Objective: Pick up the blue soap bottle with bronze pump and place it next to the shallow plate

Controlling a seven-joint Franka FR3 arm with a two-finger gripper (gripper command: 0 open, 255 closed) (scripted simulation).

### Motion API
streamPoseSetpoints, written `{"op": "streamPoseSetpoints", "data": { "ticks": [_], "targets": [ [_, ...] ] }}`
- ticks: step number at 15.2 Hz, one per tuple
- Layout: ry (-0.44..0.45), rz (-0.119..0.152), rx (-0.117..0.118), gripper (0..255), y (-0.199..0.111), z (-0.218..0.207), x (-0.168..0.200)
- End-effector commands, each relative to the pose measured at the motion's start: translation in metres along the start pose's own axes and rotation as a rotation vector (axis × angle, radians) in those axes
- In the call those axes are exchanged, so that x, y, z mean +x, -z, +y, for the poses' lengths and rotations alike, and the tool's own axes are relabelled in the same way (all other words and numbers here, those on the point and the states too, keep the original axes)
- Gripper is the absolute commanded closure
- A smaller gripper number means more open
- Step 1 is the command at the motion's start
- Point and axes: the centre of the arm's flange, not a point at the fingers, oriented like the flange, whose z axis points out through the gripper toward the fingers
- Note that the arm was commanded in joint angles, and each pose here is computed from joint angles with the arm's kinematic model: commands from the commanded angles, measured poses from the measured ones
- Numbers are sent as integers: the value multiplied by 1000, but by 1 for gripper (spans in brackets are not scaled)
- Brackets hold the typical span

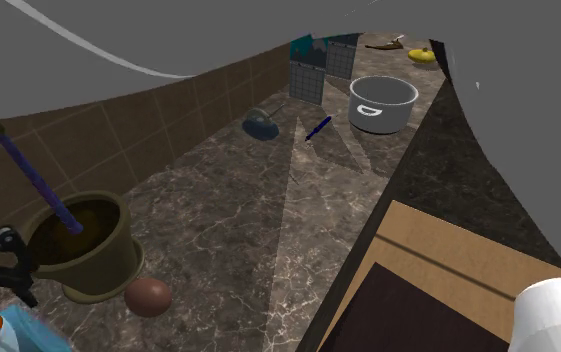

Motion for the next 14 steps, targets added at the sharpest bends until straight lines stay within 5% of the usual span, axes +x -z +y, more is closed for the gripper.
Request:
{"op": "streamPoseSetpoints", "data": {
  "ticks": [1, 9, 14],
  "targets": [
    [-1, 0, 0, 255, -2, -24, -12],
    [-1, 0, 0, 255, -12, -124, -50],
    [-1, 0, 0, 255, -38, -123, -45]
  ]
}}
